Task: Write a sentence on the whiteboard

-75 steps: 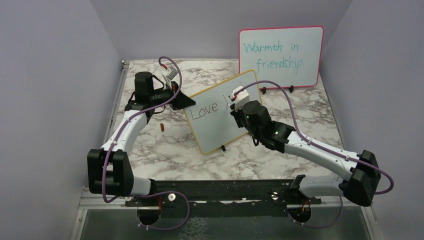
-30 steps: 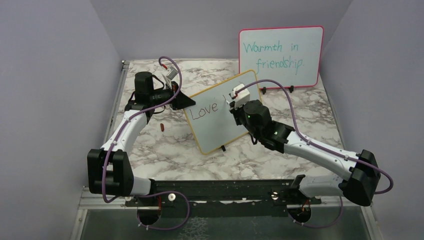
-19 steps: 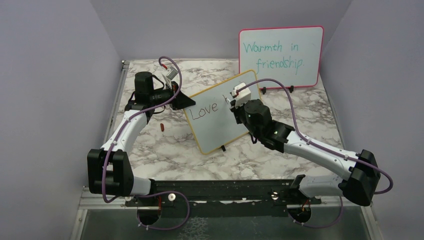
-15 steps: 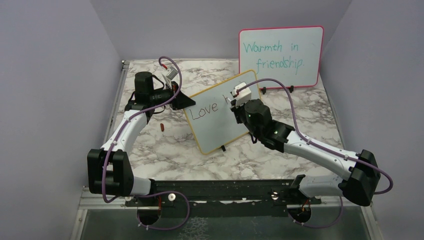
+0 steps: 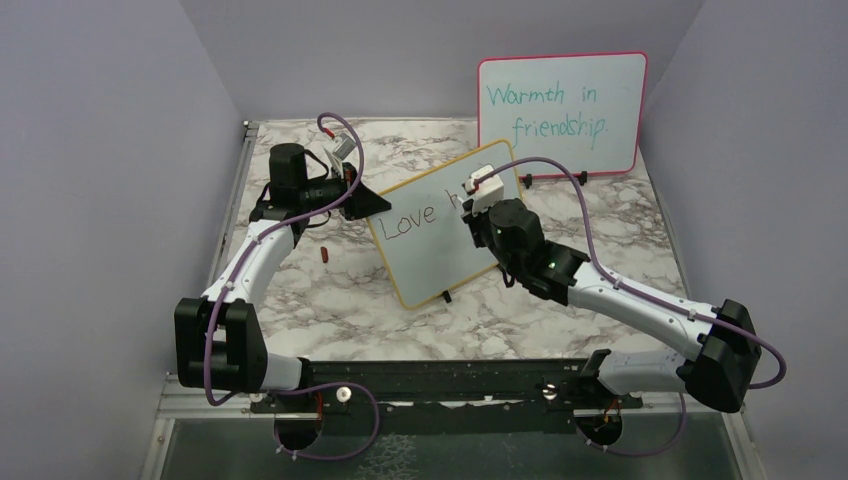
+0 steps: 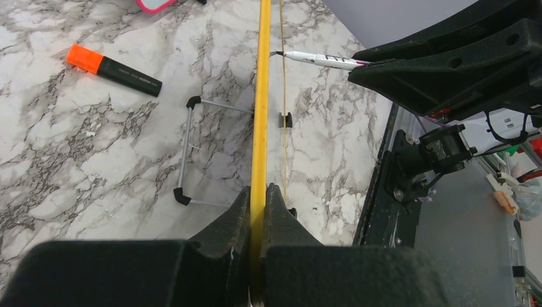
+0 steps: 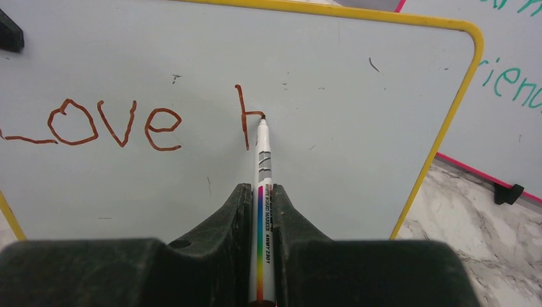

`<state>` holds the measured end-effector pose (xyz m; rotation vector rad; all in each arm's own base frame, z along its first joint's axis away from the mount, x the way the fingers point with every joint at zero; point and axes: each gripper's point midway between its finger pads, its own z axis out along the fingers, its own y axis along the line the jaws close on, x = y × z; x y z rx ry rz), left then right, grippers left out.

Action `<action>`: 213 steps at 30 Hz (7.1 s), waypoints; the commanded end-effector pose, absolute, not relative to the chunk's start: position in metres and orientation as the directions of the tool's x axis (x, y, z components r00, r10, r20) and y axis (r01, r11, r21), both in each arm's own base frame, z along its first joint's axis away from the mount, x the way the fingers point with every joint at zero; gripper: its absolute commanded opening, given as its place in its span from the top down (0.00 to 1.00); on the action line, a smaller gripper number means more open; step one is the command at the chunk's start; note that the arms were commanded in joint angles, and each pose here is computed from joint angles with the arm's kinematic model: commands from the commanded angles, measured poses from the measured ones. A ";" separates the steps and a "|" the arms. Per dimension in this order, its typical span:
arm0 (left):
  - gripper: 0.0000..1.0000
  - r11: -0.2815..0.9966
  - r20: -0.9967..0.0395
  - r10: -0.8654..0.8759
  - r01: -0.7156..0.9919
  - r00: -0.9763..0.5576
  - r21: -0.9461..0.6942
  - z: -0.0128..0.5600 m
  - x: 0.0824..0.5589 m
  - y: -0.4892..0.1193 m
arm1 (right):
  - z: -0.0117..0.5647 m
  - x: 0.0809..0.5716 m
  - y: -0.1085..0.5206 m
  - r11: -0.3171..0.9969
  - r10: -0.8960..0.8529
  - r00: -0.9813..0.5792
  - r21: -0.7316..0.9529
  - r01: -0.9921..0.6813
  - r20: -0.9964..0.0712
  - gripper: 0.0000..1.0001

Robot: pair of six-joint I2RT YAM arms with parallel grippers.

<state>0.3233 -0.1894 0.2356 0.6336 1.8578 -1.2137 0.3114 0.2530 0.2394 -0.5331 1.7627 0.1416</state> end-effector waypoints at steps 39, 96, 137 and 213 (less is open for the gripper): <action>1.00 0.468 -0.804 0.053 0.726 -0.592 -0.504 0.195 0.323 -0.190 | 0.218 0.294 0.252 0.857 -0.290 -0.234 -0.143 -0.495 -0.928 0.99; 1.00 0.488 -0.810 0.062 0.725 -0.584 -0.485 0.195 0.324 -0.187 | 0.261 0.315 0.227 0.888 -0.224 -0.095 -0.163 -0.429 -0.970 0.99; 1.00 0.484 -0.810 0.062 0.728 -0.583 -0.486 0.196 0.324 -0.188 | 0.260 0.327 0.245 0.881 -0.212 -0.107 -0.142 -0.452 -0.971 0.99; 1.00 0.487 -0.808 0.063 0.725 -0.585 -0.487 0.194 0.324 -0.188 | 0.220 0.312 0.229 0.891 -0.244 -0.235 -0.122 -0.438 -0.941 0.99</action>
